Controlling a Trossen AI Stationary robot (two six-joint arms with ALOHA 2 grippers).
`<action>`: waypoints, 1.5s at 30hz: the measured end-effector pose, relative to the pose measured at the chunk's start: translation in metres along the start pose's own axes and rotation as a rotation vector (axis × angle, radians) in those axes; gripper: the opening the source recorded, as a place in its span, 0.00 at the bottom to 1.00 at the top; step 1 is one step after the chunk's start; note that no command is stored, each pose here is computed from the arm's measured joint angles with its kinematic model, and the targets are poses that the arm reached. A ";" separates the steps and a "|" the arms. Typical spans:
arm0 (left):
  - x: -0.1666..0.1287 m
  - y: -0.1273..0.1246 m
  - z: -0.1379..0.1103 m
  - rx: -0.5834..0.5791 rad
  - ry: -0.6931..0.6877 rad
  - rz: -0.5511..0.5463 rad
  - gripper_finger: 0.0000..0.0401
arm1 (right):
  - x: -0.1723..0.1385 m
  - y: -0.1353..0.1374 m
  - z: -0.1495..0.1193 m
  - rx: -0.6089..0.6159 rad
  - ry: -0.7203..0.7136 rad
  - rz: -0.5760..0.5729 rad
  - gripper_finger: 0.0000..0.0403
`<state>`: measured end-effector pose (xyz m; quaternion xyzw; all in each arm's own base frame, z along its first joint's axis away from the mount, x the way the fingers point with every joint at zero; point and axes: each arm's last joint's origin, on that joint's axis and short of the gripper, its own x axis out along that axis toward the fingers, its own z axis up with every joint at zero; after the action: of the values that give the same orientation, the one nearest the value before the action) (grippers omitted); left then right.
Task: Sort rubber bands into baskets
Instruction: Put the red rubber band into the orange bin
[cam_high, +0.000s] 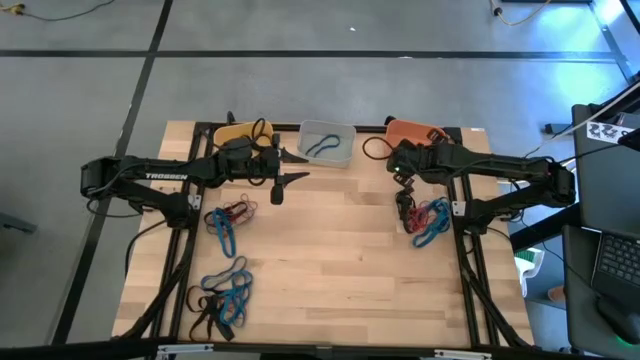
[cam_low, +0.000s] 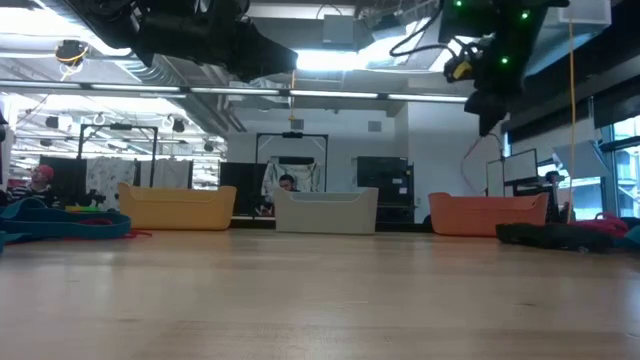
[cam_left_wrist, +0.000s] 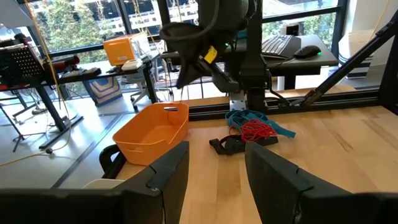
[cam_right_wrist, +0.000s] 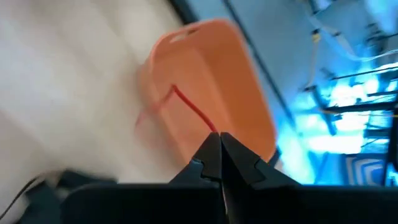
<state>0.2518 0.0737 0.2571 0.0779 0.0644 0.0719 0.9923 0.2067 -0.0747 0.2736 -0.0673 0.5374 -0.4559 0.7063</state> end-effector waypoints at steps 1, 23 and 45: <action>0.000 0.000 0.000 0.000 0.000 0.000 0.39 | 0.000 0.000 0.002 -0.004 -0.015 -0.017 0.00; 0.000 0.000 0.000 0.002 0.004 -0.001 0.39 | 0.050 -0.049 0.014 0.153 0.018 -0.084 0.00; 0.000 0.000 0.000 0.002 0.004 -0.001 0.39 | 0.067 -0.040 -0.010 0.112 0.172 0.214 0.40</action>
<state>0.2518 0.0737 0.2567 0.0789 0.0665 0.0715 0.9921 0.1758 -0.1421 0.2458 0.0690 0.5739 -0.4114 0.7048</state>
